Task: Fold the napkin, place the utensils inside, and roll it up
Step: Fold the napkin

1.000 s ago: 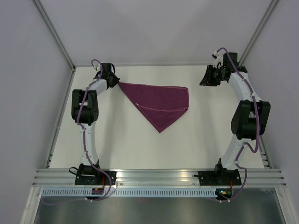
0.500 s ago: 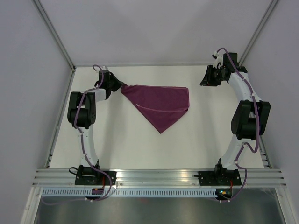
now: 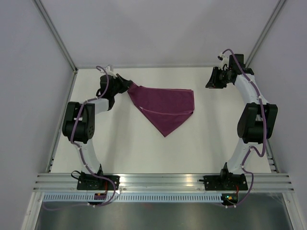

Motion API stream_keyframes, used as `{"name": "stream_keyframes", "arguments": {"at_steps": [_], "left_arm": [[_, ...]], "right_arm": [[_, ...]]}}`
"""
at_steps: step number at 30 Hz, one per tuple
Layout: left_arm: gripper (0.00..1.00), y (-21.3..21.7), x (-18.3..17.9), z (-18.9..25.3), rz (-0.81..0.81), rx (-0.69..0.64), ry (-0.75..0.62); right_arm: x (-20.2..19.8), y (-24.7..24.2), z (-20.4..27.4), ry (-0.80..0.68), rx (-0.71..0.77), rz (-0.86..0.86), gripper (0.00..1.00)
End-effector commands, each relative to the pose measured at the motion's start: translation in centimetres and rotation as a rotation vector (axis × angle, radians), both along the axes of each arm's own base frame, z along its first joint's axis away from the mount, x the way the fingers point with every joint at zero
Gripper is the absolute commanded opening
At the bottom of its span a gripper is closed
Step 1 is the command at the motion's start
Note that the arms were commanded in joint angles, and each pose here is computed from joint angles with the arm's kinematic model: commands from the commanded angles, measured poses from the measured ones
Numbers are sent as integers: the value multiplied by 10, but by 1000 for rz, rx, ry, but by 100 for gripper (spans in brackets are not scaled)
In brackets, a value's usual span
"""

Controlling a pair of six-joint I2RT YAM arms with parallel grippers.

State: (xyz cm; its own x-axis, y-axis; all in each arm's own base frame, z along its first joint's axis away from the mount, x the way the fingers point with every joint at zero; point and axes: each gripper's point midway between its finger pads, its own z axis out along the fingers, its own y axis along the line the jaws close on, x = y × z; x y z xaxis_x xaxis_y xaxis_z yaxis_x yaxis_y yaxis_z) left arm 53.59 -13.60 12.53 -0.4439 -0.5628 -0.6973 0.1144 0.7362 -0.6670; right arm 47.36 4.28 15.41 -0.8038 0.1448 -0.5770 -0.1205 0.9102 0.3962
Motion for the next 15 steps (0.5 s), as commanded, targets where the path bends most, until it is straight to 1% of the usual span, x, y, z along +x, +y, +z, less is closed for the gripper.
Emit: {"name": "stream_keyframes", "arguments": {"at_steps": [1, 3, 4, 10, 15], "left_arm": [[2, -35, -18, 46, -121, 18, -181], [2, -47, -31, 45, -165, 17, -191], [2, -60, -39, 51, -211, 8, -220], [2, -99, -79, 39, -344, 9, -218], [2, -122, -108, 31, -438, 6, -229]], "right_arm": [[6, 2, 13, -33, -8, 1, 30], [6, 2, 12, -31, -10, 1, 30], [6, 2, 12, -30, -11, 2, 30], [5, 3, 12, -28, -12, 7, 30], [4, 5, 10, -26, -12, 9, 30]]}}
